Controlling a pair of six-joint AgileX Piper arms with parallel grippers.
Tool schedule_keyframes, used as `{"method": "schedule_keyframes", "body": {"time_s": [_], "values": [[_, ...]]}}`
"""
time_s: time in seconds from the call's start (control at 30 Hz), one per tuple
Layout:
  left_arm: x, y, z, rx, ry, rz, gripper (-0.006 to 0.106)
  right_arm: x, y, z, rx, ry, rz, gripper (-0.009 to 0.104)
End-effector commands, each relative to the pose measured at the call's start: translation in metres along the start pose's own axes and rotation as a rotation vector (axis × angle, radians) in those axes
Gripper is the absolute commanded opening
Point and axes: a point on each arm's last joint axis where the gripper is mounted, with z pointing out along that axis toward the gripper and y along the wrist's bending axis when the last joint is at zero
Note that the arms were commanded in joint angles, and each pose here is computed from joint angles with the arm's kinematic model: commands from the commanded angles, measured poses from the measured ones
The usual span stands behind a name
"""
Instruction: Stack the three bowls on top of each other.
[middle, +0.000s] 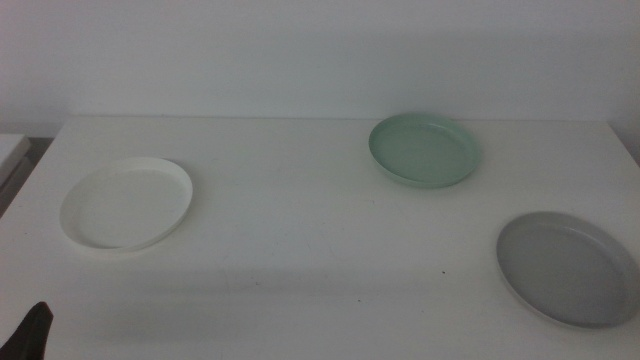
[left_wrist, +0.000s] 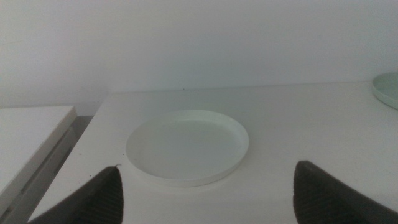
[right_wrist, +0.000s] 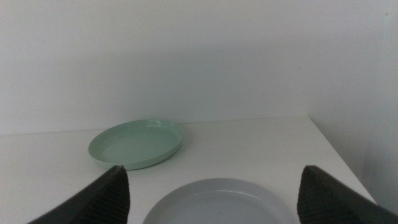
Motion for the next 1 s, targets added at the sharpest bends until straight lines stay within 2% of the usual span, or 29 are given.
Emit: {"method": "schedule_keyframes", "body": {"time_s": [0.0,0.2,0.33,0.47,0.57,0.83,0.97], "values": [[-0.001,0.0,0.0,-0.001,-0.017,-0.002,0.094,0.0,-0.001,0.0,0.008,-0.014,-0.026,0.093],[-0.001,0.0,0.0,-0.001,-0.017,-0.002,0.094,-0.001,-0.001,0.0,0.011,-0.021,-0.06,0.093],[-0.001,0.0,0.0,-0.001,-0.017,-0.002,0.094,-0.024,0.001,-0.002,0.009,-0.061,-0.049,0.093],[-0.001,0.0,0.0,-0.001,-0.017,-0.002,0.094,-0.05,0.003,0.012,0.014,0.025,-0.03,0.093],[-0.001,0.0,0.0,-0.001,-0.017,-0.002,0.094,-0.075,0.004,0.027,0.023,0.146,-0.033,0.093],[-0.001,0.0,0.0,-0.001,-0.017,-0.002,0.094,-0.103,0.008,0.067,0.054,0.802,0.004,0.093],[-0.001,0.0,0.0,-0.001,-0.017,-0.002,0.094,-0.101,0.013,0.083,0.029,0.919,0.067,0.093]]}}
